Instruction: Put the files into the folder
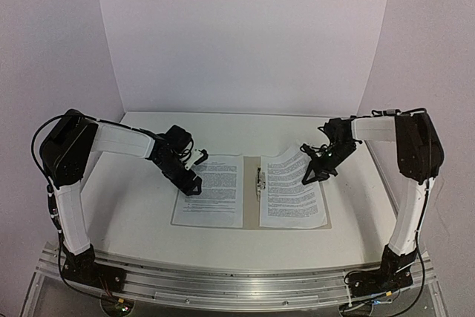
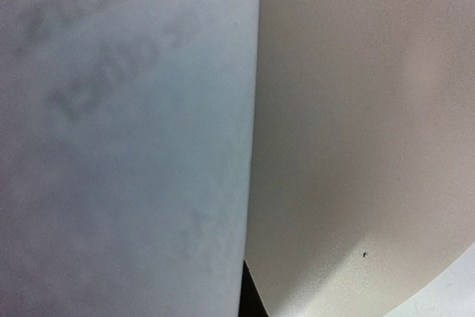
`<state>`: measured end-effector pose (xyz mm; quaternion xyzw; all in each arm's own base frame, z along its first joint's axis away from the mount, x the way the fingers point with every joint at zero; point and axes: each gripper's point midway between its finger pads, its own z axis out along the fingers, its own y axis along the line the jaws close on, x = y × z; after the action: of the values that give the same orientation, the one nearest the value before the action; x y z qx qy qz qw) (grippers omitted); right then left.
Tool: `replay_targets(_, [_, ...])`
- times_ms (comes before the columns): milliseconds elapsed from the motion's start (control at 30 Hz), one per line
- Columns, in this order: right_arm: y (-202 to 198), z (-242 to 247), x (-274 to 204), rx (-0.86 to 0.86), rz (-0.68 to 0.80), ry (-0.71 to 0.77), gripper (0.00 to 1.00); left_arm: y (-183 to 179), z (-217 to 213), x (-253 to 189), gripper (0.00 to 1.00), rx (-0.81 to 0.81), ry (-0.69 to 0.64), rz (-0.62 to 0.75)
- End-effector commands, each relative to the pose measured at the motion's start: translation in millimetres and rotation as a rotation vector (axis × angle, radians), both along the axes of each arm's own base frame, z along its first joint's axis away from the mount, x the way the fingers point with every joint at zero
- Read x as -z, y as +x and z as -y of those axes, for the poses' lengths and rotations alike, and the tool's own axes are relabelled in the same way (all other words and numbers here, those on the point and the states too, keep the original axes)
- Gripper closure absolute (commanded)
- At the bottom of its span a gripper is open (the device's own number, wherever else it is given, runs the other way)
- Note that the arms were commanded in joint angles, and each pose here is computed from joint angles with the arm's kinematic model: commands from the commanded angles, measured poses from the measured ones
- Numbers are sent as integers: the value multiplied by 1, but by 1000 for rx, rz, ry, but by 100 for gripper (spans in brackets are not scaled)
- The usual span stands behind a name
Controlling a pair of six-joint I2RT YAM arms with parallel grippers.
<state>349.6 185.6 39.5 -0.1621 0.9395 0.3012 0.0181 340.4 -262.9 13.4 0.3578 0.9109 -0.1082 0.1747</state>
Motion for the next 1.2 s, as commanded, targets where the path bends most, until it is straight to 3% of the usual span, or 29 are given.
replay_targets(0, [-3,-2,0,-17,-17,-2,100,-35,-20,29,17,0,69,-151])
replay_targets(533, [2,-2,2,-13,-29,-14,98,-34,-20,29,17,1,70,-148])
replay_targets(667, [3,-2,4,-1,-41,-16,85,-35,-20,29,17,3,70,-151])
replay_targets(867, [6,2,8,50,-66,-56,57,-36,-20,29,17,3,68,-153])
replay_targets(967, [9,5,6,88,-72,-76,33,-36,-20,29,17,2,67,-153])
replay_targets(1067, [12,9,5,113,-63,-101,18,-37,-20,29,17,3,67,-155])
replay_targets(1133, [13,12,5,149,-75,-124,3,-37,-20,29,17,4,65,-154])
replay_targets(1167, [14,14,6,158,-76,-135,2,-37,-20,29,17,4,63,-154])
